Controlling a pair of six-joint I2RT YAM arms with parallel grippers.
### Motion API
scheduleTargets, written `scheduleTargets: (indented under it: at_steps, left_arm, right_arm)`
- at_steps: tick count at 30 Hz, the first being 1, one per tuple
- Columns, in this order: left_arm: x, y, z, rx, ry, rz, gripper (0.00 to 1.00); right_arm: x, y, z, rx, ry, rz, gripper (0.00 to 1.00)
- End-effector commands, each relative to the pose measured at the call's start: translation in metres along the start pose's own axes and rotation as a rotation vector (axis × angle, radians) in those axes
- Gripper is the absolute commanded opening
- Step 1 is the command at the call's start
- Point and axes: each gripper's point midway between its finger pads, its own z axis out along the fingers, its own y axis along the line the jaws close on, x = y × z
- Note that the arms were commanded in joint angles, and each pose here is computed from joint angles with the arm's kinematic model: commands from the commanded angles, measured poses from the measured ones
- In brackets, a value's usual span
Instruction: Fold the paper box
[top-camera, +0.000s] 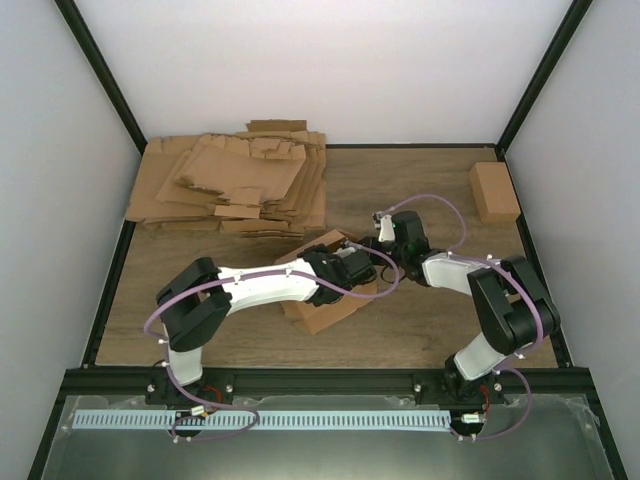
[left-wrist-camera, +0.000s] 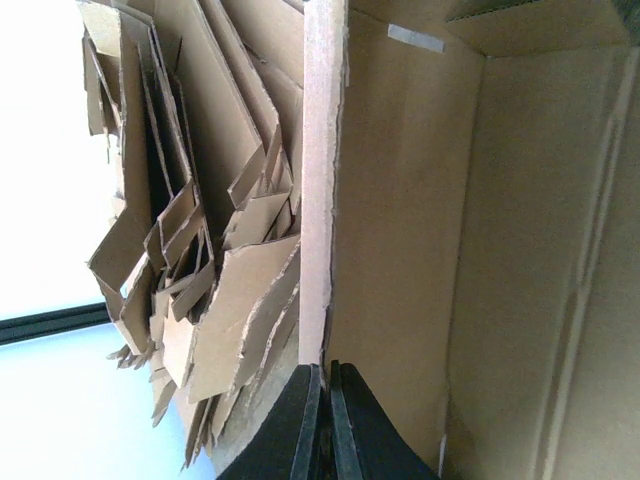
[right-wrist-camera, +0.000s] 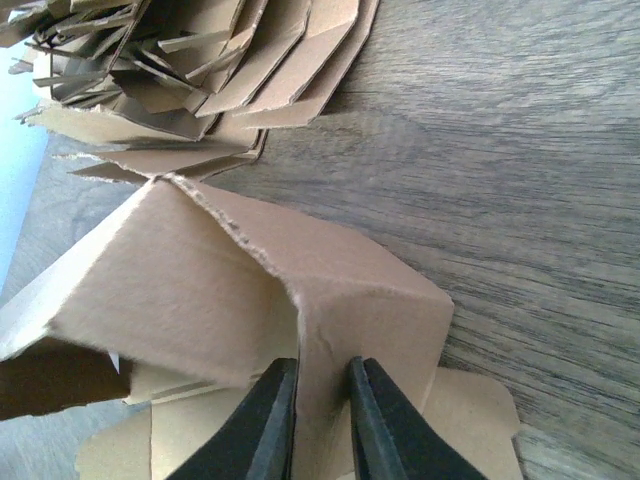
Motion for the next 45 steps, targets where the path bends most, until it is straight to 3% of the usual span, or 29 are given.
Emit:
scheduleTargets:
  at_steps: [1,7,13,17,20,24,31,36,45]
  left_arm:
    - [0.004,-0.011,0.014,-0.026,0.028,0.053,0.04]
    - [0.002,-0.012,0.015,-0.035,0.027,0.052,0.04]
    - [0.003,-0.008,0.015,-0.056,0.026,0.051,0.04]
    - [0.003,-0.007,0.016,-0.06,0.022,0.049,0.04]
    - [0.003,-0.007,0.016,-0.063,0.022,0.049,0.04]
    - [0.003,-0.008,0.017,-0.063,0.021,0.049,0.04]
    - [0.002,-0.005,0.014,-0.063,0.012,0.042,0.04]
    - [0.001,-0.006,0.014,-0.056,0.006,0.043,0.04]
    - [-0.001,-0.005,0.014,-0.061,0.001,0.053,0.04]
  right_arm:
    - [-0.012,0.016,0.002,-0.051,-0.017,-0.03,0.19]
    - [-0.012,0.02,-0.001,-0.071,-0.026,-0.061,0.25]
    - [-0.015,0.018,-0.019,-0.08,-0.064,-0.061,0.39]
    - [-0.017,0.01,-0.041,-0.099,-0.098,-0.055,0.57]
    - [-0.018,-0.001,-0.053,-0.08,-0.134,-0.042,0.63]
    - [-0.03,-0.023,-0.052,-0.052,-0.146,0.014,0.62]
    - [-0.061,-0.04,-0.015,-0.072,-0.099,0.015,0.48]
    - [-0.057,-0.013,-0.004,-0.244,-0.095,-0.162,0.46]
    - [-0.02,0.019,0.007,-0.381,-0.048,-0.349,0.45]
